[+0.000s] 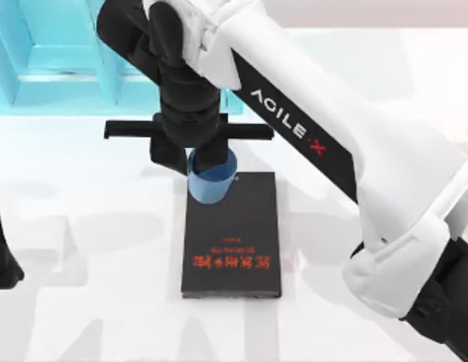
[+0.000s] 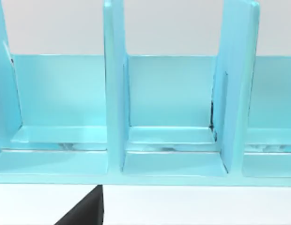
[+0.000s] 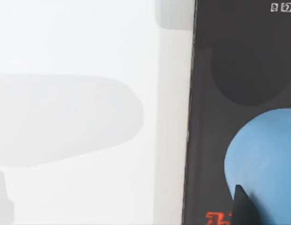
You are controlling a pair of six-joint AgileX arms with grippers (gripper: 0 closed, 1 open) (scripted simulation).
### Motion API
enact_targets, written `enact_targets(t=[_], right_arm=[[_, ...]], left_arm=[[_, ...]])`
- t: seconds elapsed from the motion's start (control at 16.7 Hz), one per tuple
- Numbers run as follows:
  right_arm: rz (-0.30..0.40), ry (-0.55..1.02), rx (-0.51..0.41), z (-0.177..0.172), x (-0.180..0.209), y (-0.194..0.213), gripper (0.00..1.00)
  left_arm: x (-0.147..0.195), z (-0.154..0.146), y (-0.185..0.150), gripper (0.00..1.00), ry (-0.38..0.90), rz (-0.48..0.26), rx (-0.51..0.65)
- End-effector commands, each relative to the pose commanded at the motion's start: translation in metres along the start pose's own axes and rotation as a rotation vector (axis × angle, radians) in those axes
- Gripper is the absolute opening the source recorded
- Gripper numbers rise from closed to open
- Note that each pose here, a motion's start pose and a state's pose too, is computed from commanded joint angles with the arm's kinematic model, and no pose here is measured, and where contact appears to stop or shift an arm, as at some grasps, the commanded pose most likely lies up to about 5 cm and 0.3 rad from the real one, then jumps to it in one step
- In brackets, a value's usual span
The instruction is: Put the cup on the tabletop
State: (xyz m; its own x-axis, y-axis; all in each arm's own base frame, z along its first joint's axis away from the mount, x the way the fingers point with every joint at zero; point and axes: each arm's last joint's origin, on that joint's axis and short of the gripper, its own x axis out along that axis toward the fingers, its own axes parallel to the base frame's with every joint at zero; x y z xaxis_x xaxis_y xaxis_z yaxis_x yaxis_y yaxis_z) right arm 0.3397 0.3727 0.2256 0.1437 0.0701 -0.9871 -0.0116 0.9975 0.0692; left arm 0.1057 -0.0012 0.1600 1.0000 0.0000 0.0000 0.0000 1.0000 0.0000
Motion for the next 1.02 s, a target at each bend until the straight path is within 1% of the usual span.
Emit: enact_targets(t=[0.24,0.48,0.78,1.02], right_arm=[[-0.038,0.017,-0.002,0.012,-0.013,-0.02,0.0],[-0.077,0.038,-0.004,0.016,-0.025,-0.051,0.0],[-0.123,0.069,-0.007,0.007,-0.035,-0.097,0.0],[-0.144,0.088,-0.008,-0.006,-0.037,-0.126,0.0]], left_arm=[[0.0,0.0,0.0,1.0,0.0,0.0,0.0],[0.0,0.0,0.0,1.0,0.0,0.0,0.0],[0.0,0.0,0.0,1.0,0.0,0.0,0.0],[0.0,0.0,0.0,1.0,0.0,0.0,0.0]])
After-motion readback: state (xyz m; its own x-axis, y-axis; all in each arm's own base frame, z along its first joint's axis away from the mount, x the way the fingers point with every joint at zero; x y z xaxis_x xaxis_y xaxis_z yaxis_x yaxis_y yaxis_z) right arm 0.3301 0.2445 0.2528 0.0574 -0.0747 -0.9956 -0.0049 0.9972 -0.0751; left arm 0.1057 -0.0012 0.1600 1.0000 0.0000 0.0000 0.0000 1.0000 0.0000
